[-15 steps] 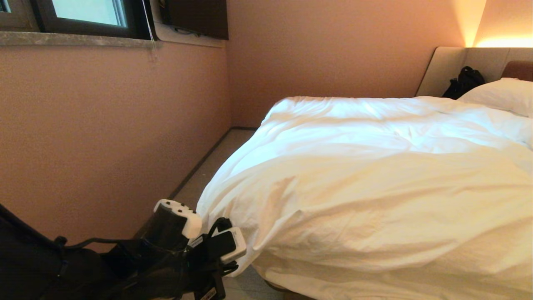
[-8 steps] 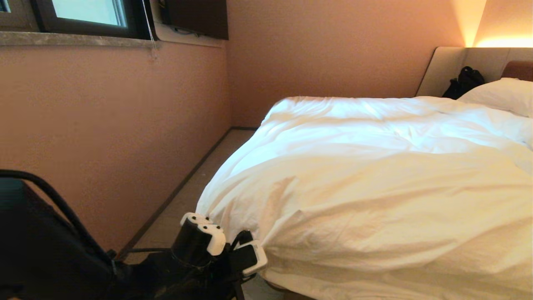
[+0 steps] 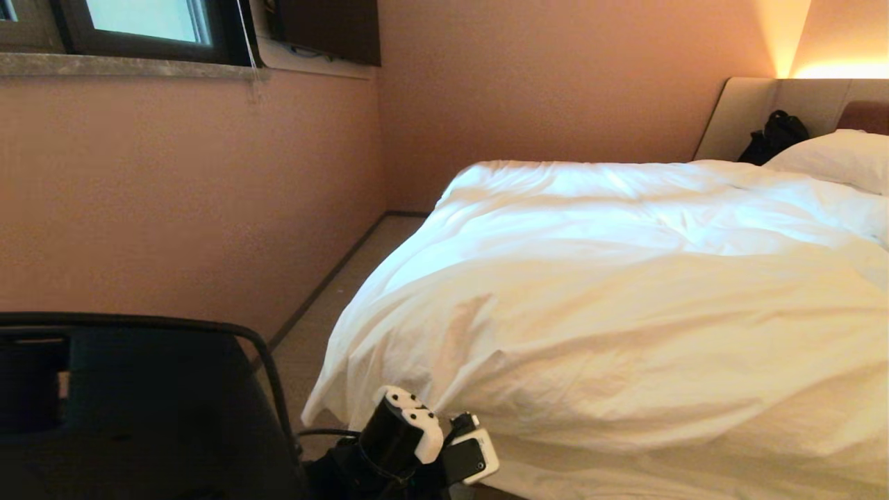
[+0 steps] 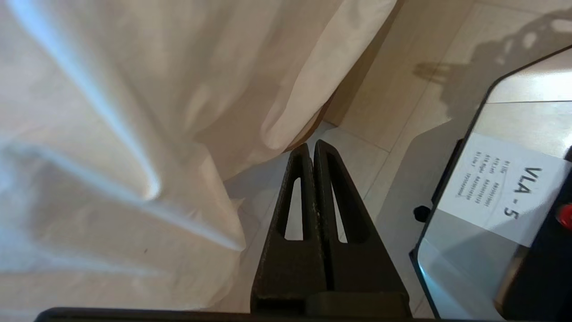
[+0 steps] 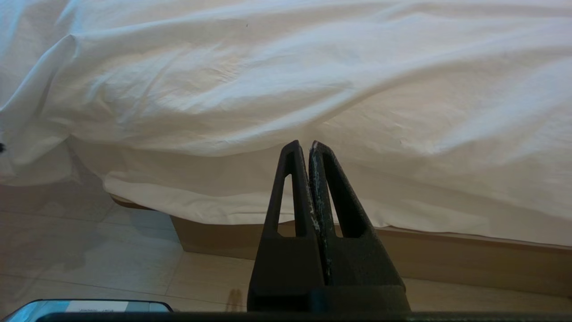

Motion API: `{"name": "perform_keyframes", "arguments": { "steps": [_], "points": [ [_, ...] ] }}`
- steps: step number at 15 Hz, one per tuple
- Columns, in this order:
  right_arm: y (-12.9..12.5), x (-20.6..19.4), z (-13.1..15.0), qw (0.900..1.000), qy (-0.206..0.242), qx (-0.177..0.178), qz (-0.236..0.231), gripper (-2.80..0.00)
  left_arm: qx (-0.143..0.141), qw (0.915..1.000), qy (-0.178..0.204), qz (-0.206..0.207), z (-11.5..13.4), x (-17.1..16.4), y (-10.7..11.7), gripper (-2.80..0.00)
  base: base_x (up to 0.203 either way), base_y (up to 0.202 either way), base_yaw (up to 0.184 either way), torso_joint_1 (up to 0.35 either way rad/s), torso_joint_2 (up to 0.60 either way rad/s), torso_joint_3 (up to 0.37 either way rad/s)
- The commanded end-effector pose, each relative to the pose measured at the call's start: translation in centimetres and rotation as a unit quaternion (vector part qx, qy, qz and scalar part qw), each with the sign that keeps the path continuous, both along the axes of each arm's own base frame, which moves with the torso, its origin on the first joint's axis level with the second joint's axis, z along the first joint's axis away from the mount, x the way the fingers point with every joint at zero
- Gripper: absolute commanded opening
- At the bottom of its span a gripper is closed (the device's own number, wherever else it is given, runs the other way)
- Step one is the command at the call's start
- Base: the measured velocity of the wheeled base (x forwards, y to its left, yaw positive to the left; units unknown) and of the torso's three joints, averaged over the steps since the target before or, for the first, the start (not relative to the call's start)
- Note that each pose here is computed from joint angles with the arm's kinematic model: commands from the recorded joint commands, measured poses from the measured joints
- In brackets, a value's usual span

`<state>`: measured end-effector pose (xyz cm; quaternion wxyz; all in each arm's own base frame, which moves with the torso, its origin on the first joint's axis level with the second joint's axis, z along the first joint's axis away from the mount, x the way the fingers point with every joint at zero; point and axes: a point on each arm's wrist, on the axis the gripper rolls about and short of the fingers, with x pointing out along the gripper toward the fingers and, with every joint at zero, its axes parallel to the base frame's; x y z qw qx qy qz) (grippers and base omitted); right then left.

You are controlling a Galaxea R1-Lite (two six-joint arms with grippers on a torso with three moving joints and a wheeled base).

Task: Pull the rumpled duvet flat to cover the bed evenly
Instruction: Flatten the corners of the folded blanket

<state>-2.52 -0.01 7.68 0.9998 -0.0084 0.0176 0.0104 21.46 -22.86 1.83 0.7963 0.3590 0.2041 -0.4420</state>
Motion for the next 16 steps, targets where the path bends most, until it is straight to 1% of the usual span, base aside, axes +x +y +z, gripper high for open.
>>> {"name": "perform_keyframes", "arguments": {
  "steps": [1, 5, 7, 9, 16],
  "points": [
    [0.0, 0.0, 0.0, 1.000, 0.001, 0.000, 0.000, -2.80, 0.007, 1.0000, 0.004, -0.003, -0.8, 0.1, -0.4, -2.80, 0.000, 0.000, 0.000, 0.000, 0.00, 0.000],
    [0.0, 0.0, 0.0, 1.000, 0.001, -0.001, 0.000, -2.80, 0.014, 0.9999, 0.008, 0.000, -1.3, 0.0, -0.3, -2.80, 0.000, 0.000, 0.000, 0.000, 0.00, 0.000],
    [0.0, 0.0, 0.0, 1.000, 0.001, 0.000, 0.000, -2.80, 0.024, 0.9997, 0.001, 0.011, -1.8, 0.1, -0.3, -2.80, 0.000, 0.000, 0.000, 0.000, 0.00, 0.000],
    [0.0, 0.0, 0.0, 1.000, 0.001, 0.000, 0.000, -2.80, 0.023, 0.9997, -0.002, 0.011, -2.2, 0.1, -0.4, -2.80, 0.000, 0.000, 0.000, 0.000, 0.00, 0.000],
    [0.0, 0.0, 0.0, 1.000, 0.001, 0.000, 0.001, -2.80, 0.024, 0.9996, -0.003, 0.012, -2.2, 0.1, -0.4, -2.80, 0.000, 0.000, 0.000, 0.000, 0.00, 0.000]
  ]
}}
